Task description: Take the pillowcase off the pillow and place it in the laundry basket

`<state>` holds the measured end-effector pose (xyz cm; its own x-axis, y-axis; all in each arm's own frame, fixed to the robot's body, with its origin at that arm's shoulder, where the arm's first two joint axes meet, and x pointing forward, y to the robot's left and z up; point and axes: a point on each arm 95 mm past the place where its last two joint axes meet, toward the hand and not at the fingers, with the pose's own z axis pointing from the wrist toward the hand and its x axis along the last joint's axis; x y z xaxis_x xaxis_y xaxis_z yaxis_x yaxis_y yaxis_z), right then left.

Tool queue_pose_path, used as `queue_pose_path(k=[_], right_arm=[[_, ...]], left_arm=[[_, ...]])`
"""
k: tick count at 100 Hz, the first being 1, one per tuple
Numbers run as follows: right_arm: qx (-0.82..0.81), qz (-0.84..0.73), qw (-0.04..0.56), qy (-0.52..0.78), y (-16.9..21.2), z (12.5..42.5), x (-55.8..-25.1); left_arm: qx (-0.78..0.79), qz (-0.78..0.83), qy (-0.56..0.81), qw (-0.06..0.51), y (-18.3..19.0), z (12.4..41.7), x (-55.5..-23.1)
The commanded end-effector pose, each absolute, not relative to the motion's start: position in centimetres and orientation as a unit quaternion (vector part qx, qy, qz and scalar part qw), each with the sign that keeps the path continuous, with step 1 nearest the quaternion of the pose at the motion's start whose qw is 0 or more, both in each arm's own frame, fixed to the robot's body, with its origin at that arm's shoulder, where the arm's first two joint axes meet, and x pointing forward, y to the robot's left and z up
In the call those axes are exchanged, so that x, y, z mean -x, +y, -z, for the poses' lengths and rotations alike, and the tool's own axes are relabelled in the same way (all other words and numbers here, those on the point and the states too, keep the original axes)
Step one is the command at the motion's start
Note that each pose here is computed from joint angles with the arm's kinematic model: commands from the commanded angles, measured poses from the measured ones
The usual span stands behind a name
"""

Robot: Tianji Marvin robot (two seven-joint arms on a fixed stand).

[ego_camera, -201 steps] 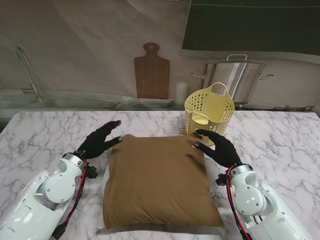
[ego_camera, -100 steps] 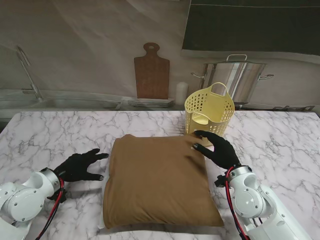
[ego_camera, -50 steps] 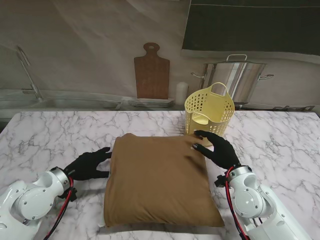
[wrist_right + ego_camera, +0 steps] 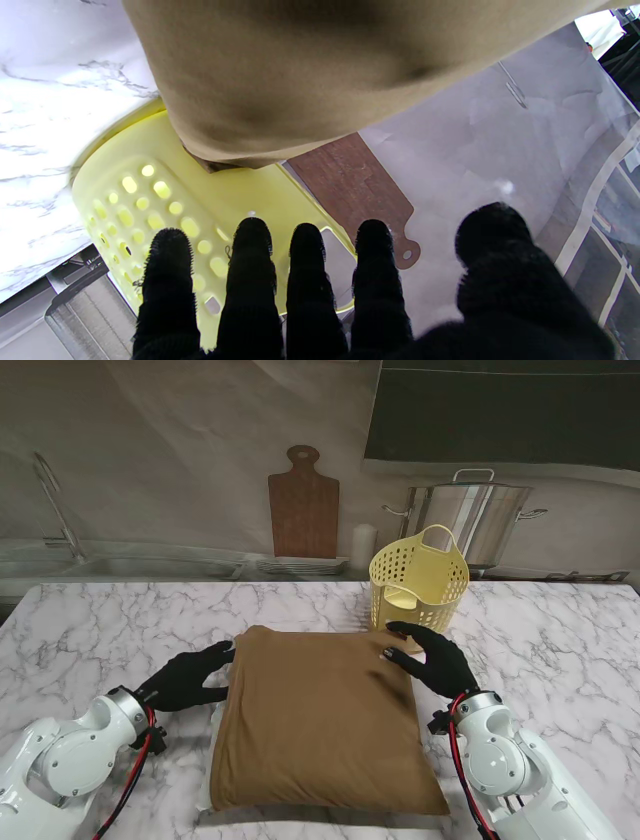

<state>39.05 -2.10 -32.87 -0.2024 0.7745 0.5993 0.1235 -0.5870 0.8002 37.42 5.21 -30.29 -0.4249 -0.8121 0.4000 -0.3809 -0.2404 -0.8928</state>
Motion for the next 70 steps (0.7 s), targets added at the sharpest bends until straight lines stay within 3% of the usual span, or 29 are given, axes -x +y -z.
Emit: queue_pose_path(k=[1,43,70], right_arm=[[-0.585,-0.671,0.239,0.388,-2.0,33.1,-39.0],[-0.584,-0.672,0.236,0.389,-1.8,33.1,-39.0],[-0.58,-0.674,0.227,0.396,-1.2,32.8,-38.7]], left_arm=[[0.499,0.607,0.597,0.161,4.0,30.2,-37.4],[0.478,0.636,0.593,0.12,0.5,29.7,-37.5],[0.497,0.569,0.648,0.094,-0.3,33.2,-38.2]])
